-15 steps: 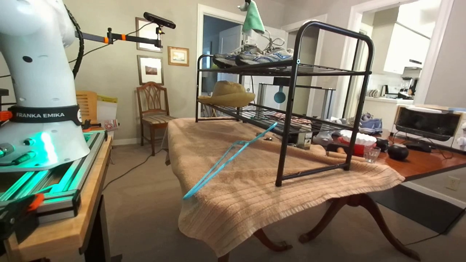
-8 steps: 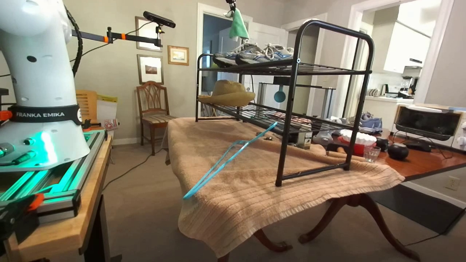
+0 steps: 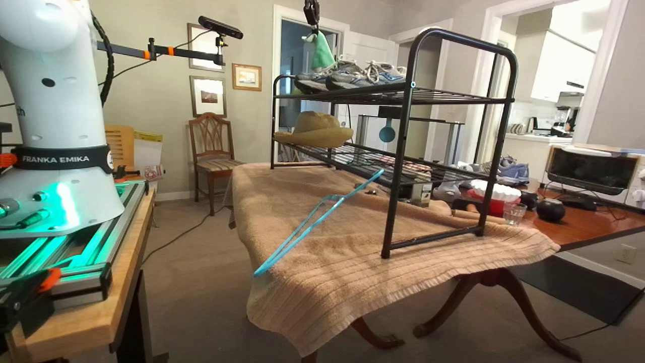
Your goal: Move the towel to the left
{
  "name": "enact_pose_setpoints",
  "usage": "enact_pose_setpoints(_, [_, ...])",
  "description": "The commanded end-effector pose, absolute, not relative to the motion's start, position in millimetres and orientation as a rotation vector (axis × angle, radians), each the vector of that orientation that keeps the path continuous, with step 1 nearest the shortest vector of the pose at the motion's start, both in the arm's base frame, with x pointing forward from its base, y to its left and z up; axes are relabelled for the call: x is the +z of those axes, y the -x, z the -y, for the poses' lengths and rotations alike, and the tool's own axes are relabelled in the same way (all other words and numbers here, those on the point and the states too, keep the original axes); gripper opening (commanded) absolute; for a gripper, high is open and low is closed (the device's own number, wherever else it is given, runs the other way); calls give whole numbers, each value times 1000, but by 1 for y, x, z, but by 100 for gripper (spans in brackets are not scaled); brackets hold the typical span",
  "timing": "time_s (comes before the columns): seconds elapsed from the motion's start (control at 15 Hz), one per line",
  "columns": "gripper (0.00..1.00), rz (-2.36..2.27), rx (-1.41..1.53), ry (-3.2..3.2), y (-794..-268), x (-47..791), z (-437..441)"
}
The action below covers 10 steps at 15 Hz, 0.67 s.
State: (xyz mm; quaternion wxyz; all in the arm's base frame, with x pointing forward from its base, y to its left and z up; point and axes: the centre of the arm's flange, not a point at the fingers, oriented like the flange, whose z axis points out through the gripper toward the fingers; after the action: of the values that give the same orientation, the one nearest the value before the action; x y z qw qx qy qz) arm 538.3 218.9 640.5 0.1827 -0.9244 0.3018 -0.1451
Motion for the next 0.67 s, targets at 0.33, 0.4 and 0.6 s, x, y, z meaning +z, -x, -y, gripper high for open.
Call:
enact_pose_setpoints(0.33, [2, -758, -340, 2698, -540, 585, -250])
enact_pose_setpoints(0.4, [2, -750, -328, 2720, -539, 576, -254])
enact_pose_setpoints(0.6, [37, -721, -337, 2766, -539, 554, -258])
